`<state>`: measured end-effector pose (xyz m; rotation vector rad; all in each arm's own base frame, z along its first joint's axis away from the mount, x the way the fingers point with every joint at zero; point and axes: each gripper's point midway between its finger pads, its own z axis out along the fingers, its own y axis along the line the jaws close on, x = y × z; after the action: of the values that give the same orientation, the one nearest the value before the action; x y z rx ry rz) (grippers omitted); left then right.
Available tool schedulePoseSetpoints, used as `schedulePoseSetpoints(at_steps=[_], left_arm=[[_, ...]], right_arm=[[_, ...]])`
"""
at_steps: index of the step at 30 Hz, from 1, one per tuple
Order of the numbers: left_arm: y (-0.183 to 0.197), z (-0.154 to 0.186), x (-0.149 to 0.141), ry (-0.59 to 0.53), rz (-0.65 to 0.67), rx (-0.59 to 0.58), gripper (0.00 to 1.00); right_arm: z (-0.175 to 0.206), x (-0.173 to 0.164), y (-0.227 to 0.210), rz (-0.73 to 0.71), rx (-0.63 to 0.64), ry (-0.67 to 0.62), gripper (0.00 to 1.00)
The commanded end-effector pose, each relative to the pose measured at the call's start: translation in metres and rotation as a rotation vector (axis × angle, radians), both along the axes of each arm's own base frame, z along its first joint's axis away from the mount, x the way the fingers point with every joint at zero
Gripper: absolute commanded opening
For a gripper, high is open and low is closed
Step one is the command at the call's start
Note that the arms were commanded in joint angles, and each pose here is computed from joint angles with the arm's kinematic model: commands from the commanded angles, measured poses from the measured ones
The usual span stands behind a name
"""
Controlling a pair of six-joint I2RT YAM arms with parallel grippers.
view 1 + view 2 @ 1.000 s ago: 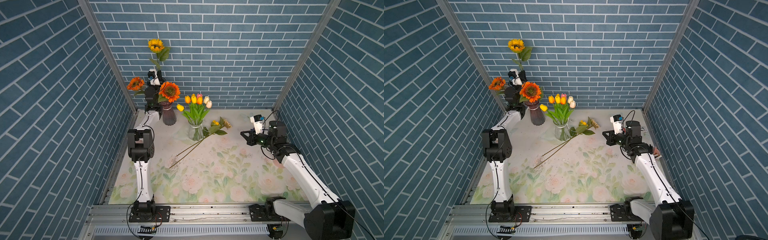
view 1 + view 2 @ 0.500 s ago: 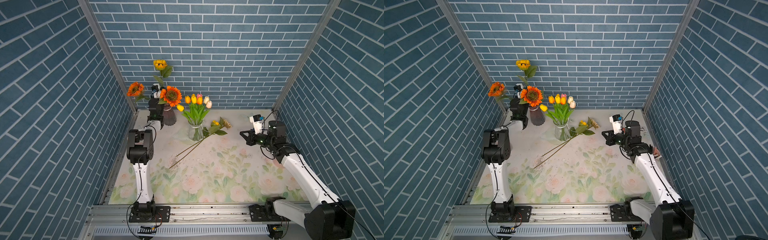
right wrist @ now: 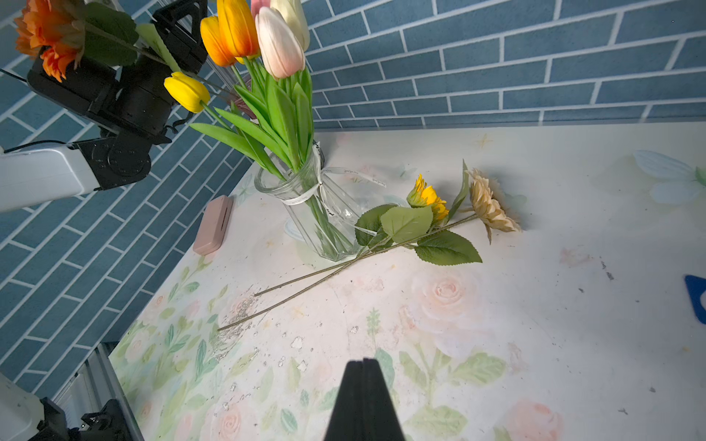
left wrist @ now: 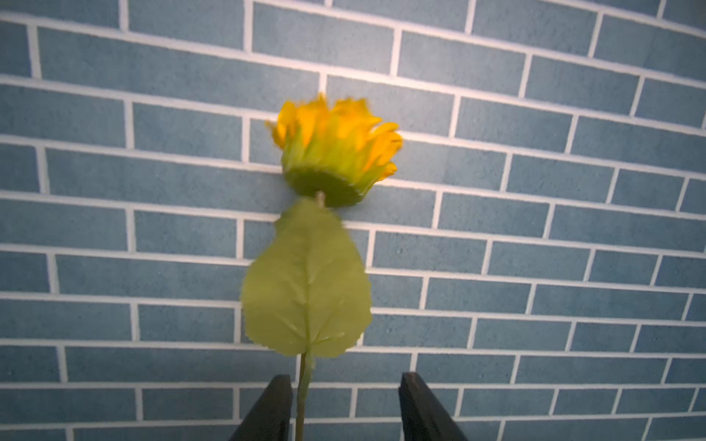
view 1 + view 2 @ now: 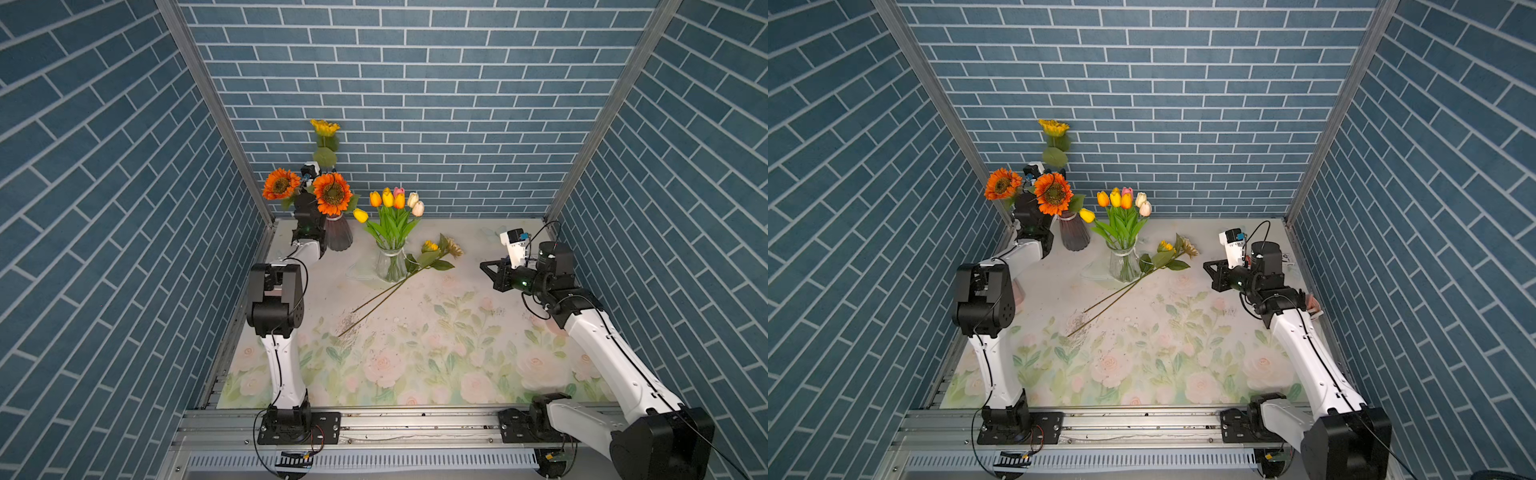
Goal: Arrange the flowers in different vases according to their variety
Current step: Insert the flower into the vase.
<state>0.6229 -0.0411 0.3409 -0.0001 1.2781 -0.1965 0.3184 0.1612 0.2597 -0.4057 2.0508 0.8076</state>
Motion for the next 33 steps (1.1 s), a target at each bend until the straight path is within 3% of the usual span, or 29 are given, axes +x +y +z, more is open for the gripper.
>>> schedulePoseSetpoints(at_steps=[1, 12, 27, 33], left_arm=[[-0.007, -0.004, -0.007, 0.029, -0.023, -0.016, 0.50], [-0.004, -0.044, -0.008, 0.120, -0.010, -0.056, 0.58], [-0.014, -0.012, 0.023, 0.097, -0.045, 0.015, 0.61], [-0.019, 0.021, 0.035, 0.040, -0.066, 0.024, 0.64]], right_arm=[[0.012, -0.003, 0.003, 0.010, 0.023, -0.025, 0.00], [0.012, -0.004, 0.004, 0.017, 0.023, -0.021, 0.00], [0.010, -0.001, 0.005, 0.021, 0.022, -0.017, 0.00], [0.009, 0.000, 0.006, 0.021, 0.021, -0.014, 0.00]])
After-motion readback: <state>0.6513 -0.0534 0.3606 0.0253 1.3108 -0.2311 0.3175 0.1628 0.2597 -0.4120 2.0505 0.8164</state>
